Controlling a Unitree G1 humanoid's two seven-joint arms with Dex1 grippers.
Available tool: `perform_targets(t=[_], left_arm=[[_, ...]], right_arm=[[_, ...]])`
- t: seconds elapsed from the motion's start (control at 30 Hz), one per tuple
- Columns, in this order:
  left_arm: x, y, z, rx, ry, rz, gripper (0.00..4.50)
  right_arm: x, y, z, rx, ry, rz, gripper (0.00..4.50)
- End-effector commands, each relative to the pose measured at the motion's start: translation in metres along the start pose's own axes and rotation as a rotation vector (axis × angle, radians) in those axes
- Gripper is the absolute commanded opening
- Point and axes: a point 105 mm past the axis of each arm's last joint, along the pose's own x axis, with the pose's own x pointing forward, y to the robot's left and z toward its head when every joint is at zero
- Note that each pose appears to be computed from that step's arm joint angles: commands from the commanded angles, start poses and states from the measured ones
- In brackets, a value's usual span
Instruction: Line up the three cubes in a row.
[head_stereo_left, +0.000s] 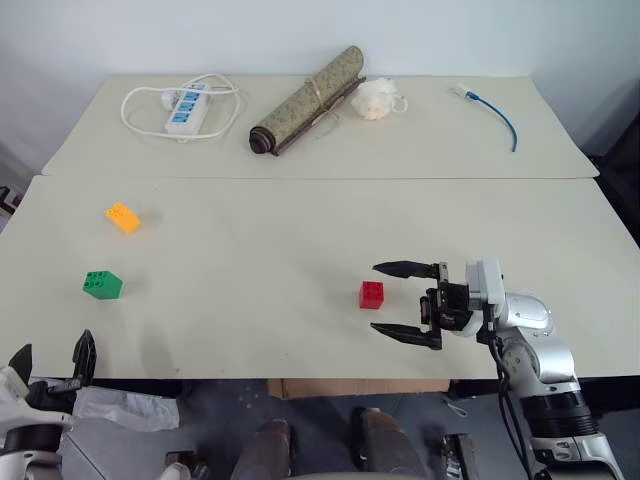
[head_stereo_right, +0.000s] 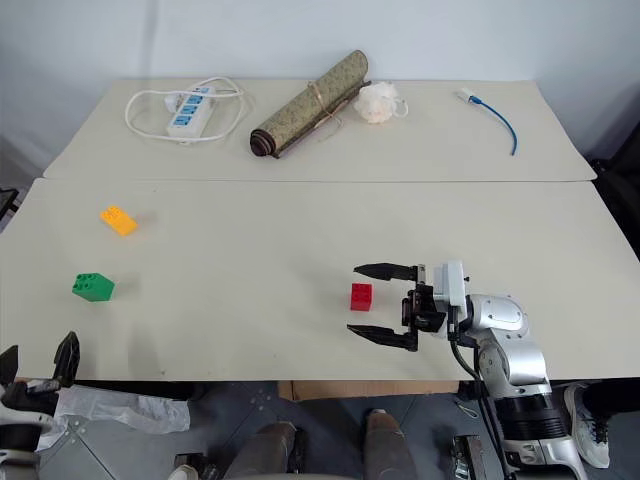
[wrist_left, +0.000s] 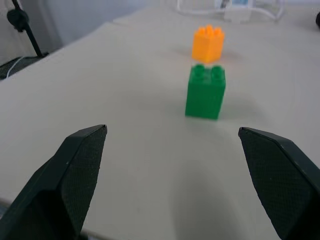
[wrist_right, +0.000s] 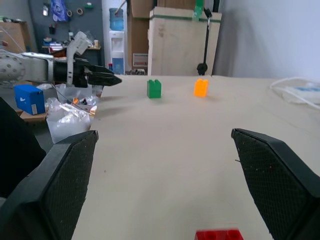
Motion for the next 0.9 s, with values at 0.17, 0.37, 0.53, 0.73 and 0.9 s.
perform_targets(t=[0.17, 0.37, 0.53, 0.73, 0.9], left_arm=[[0.049, -0.015, 0.018, -0.010, -0.022, -0.060, 4.50], [0.065, -0.004, 0.005, -0.029, 0.058, -0.026, 4.31], [0.066, -0.011, -0.002, -0.047, 0.088, -0.071, 3.02], [0.068, -0.022, 0.015, -0.039, -0.008, -0.153, 1.42], [0.056, -0.071, 0.052, 0.043, -0.081, -0.551, 1.42]], right_arm=[[0.013, 0.005, 0.016, -0.053, -0.062, 0.023, 4.49], [0.021, 0.006, 0.020, -0.058, -0.066, 0.033, 4.50], [0.020, 0.004, 0.021, -0.064, -0.055, 0.015, 4.50], [0.019, 0.003, 0.020, -0.071, -0.039, -0.004, 4.50], [0.005, -0.001, 0.018, -0.077, 0.007, -0.050, 4.50]])
